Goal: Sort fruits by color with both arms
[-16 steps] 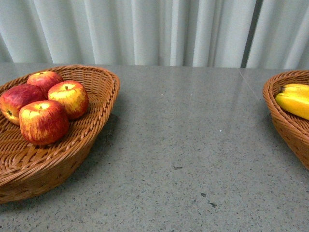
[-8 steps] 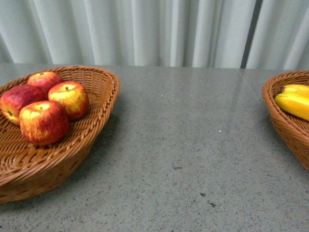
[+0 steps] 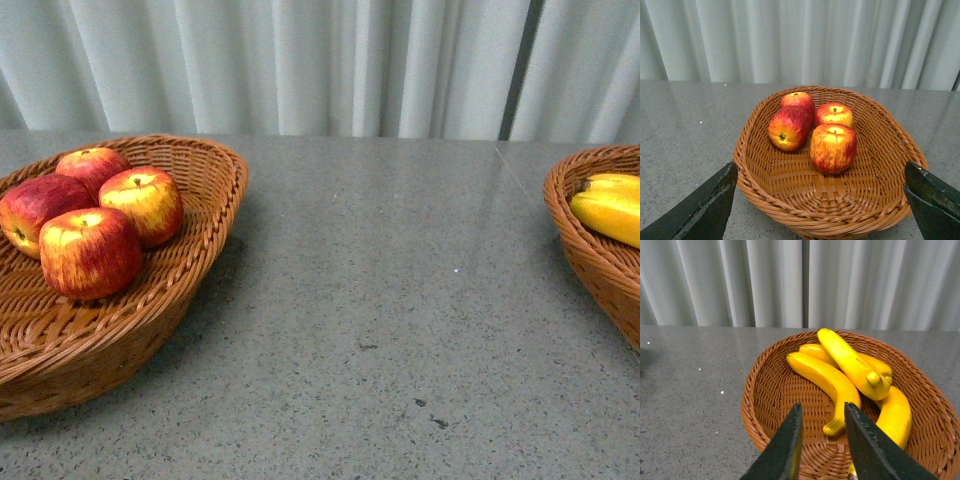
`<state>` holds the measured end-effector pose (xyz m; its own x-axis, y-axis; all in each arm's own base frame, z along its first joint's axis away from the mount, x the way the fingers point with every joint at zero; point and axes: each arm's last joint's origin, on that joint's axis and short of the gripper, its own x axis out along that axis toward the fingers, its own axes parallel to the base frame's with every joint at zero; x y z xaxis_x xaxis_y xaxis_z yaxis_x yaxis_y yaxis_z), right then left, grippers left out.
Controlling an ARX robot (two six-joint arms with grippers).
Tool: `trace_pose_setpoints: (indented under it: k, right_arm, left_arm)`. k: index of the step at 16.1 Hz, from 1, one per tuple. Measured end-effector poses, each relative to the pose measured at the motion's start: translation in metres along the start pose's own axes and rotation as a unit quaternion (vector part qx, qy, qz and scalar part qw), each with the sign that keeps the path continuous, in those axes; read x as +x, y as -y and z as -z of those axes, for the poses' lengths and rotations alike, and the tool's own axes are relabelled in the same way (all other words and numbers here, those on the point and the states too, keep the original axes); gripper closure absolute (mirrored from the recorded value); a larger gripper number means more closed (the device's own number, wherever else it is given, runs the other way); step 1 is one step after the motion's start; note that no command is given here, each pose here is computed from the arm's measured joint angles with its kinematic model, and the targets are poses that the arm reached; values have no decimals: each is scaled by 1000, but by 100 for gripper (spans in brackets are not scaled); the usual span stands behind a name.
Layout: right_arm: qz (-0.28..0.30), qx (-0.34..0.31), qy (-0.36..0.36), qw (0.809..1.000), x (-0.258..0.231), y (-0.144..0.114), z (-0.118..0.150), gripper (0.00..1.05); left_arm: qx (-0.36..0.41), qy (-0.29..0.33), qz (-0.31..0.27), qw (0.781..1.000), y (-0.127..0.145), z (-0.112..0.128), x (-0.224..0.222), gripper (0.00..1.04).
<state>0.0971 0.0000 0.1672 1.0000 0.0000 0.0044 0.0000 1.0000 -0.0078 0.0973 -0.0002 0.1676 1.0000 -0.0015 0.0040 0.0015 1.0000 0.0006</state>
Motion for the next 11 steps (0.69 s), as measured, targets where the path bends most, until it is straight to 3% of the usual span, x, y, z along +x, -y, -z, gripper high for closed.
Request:
trace_pose_setpoints:
  k: [3, 11]
  right_arm:
    - [0, 0, 0, 1000, 0, 0, 0, 4]
    - [0, 0, 0, 1000, 0, 0, 0, 7]
  left_arm:
    - [0, 0, 0, 1000, 0, 0, 0, 7]
    - [0, 0, 0, 1000, 0, 0, 0, 7]
